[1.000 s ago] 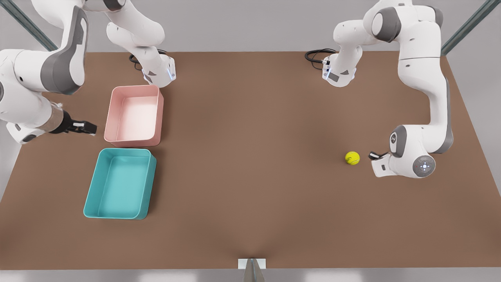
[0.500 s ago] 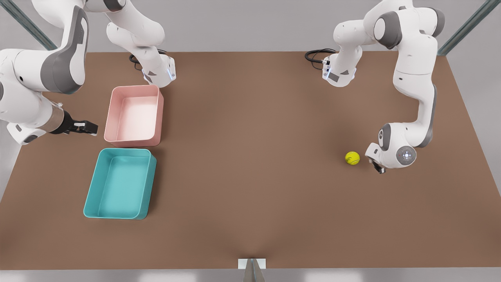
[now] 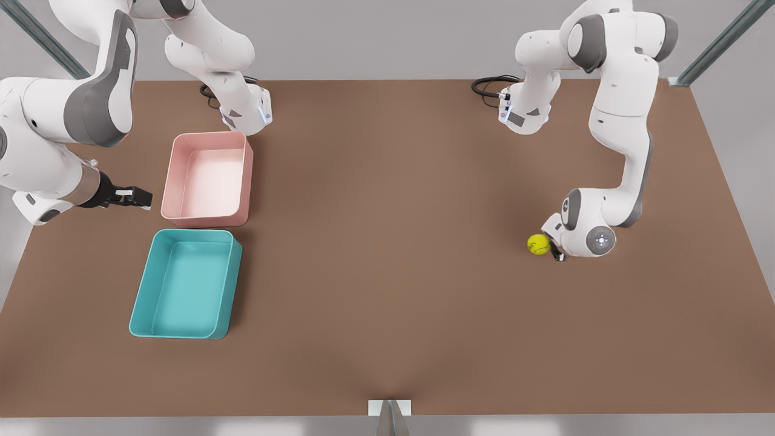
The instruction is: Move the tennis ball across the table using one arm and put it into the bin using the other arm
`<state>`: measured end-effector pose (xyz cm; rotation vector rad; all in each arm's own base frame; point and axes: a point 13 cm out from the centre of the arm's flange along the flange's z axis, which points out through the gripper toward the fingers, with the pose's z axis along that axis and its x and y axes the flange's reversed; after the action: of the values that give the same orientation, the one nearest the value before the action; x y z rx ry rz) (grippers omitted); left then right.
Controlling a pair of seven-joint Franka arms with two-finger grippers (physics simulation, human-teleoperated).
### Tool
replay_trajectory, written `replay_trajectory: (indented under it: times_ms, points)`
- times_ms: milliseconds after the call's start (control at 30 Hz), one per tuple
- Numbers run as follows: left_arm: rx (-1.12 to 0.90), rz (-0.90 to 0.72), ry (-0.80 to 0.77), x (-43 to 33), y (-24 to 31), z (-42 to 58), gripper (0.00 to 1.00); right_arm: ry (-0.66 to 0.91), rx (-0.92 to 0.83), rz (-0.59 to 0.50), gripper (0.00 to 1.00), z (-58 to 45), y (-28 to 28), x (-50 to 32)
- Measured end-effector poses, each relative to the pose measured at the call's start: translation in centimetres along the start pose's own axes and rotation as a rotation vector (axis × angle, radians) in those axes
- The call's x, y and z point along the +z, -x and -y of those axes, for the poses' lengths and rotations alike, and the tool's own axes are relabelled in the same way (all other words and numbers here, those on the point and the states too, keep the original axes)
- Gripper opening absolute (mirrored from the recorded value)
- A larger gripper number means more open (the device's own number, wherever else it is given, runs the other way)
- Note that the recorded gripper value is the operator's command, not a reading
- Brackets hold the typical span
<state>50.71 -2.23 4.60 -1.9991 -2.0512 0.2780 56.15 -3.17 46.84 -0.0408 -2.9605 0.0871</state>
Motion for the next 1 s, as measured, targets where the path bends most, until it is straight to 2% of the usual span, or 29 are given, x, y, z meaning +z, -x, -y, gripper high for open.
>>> replay_trajectory:
  times_ms: [67,100,300,333,433,467,500,567,667,800,900,1000]
  points:
    - [0.069,0.034,0.024,-1.5,8.8,0.7,0.21,0.0,-0.002,-0.001,1.0,0.0,0.0,0.0]
    - [0.065,0.049,0.038,-2.4,11.0,0.8,0.21,0.0,-0.002,-0.001,1.0,0.0,0.0,0.1]
    - [-0.102,0.102,0.068,-6.3,13.0,0.0,0.21,-0.001,-0.007,-0.005,1.0,-0.1,0.0,0.2]
    - [-0.149,0.107,0.117,-10.8,12.1,-1.1,0.21,-0.001,-0.008,-0.005,1.0,-0.1,0.0,0.2]
    - [-0.27,0.129,0.295,-30.5,11.8,-2.2,0.21,-0.002,-0.009,-0.007,1.0,-0.1,0.1,0.4]
    - [-0.313,0.137,0.331,-36.1,11.7,-0.6,0.68,-0.002,-0.01,-0.008,1.0,-0.1,0.1,0.4]
    - [-0.369,0.135,0.344,-40.1,10.7,1.7,1.0,-0.002,-0.01,-0.009,1.0,-0.1,0.1,0.5]
    - [-0.519,0.117,0.294,-42.3,7.9,4.8,1.0,-0.003,-0.013,-0.012,1.0,-0.2,0.2,0.6]
    - [-0.754,0.141,0.144,-41.2,5.3,6.7,1.0,-0.01,-0.042,-0.027,1.0,-1.7,0.7,1.4]
    - [-0.99,0.14,0.005,-40.0,3.2,8.7,1.0,-0.063,-0.264,-0.004,1.0,-15.0,1.6,1.2]
    - [-1.117,0.12,-0.046,-39.6,2.8,9.6,1.0,-0.094,-0.364,-0.052,1.0,-21.7,2.6,5.4]
    - [-1.228,0.1,-0.085,-39.1,2.2,10.3,1.0,-0.097,-0.398,-0.055,1.0,-25.7,4.7,10.2]
